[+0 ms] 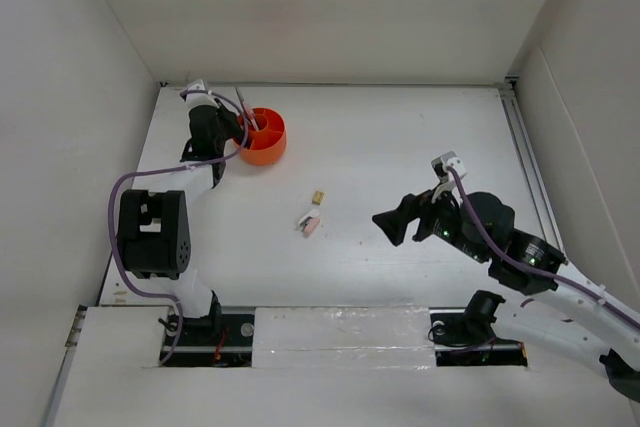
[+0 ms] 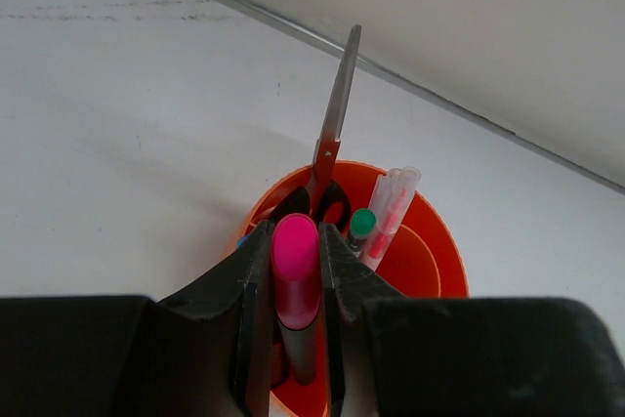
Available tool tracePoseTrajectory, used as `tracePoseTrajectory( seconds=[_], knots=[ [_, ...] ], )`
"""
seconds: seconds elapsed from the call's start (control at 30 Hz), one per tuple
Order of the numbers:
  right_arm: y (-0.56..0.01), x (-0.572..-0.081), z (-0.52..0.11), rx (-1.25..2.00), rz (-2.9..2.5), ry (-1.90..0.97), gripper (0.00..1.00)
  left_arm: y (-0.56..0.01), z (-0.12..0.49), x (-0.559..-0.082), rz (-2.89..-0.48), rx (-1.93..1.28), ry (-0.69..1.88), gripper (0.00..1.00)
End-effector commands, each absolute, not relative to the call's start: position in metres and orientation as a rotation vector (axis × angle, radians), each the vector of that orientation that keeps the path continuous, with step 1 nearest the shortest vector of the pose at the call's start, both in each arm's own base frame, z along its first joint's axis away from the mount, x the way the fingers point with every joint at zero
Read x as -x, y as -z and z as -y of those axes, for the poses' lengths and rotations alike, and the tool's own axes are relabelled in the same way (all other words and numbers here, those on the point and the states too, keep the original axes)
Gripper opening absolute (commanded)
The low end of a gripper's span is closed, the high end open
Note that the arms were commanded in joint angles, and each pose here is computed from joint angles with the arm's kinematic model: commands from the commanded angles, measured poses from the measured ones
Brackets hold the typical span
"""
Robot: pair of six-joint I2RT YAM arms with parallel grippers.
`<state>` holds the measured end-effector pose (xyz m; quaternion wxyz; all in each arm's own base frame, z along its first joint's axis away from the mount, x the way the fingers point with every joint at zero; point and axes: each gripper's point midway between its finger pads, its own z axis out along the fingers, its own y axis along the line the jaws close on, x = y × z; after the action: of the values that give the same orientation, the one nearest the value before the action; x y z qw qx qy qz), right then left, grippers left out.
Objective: Sort the stationery into containers
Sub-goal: Place the pen in the storage box.
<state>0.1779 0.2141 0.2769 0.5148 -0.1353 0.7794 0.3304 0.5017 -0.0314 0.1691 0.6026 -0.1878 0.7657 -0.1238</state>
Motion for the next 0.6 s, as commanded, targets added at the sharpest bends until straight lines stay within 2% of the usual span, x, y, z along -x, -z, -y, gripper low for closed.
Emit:
tracePoseTrajectory(
  seconds=[0.0,0.03,0.17,0.2,0.3,0.33,0.57],
  knots=[
    [-0.298,-0.176,-0.21,0.298,-1.823,-0.821,0.97,-0.186,0.027,-0.508,-1.717,0.438,0.279,0.0],
    [-0.298,-0.176,-0.21,0.298,-1.823,-0.821,0.97,-0.184,0.025,-0.508,-1.724,0.447,0.268,0.0],
    [-0.305,-0.174,-0.205,0.293,-1.802,-0.818,0.97,-0.182,0.024,-0.507,-1.73,0.455,0.257,0.13],
    [-0.305,-0.174,-0.205,0.293,-1.802,-0.818,0.97,-0.182,0.024,-0.507,-1.73,0.455,0.257,0.25],
    [-0.305,-0.174,-0.205,0.293,-1.802,-0.818,0.97,-0.181,0.023,-0.503,-1.726,0.454,0.258,0.42],
    [-0.305,-0.174,-0.205,0.293,-1.802,-0.818,0.97,-0.195,0.023,-0.501,-1.699,0.45,0.265,0.52],
    [-0.304,-0.177,-0.211,0.302,-1.806,-0.823,0.97,-0.218,0.021,-0.49,-1.641,0.448,0.269,0.71]
  ],
)
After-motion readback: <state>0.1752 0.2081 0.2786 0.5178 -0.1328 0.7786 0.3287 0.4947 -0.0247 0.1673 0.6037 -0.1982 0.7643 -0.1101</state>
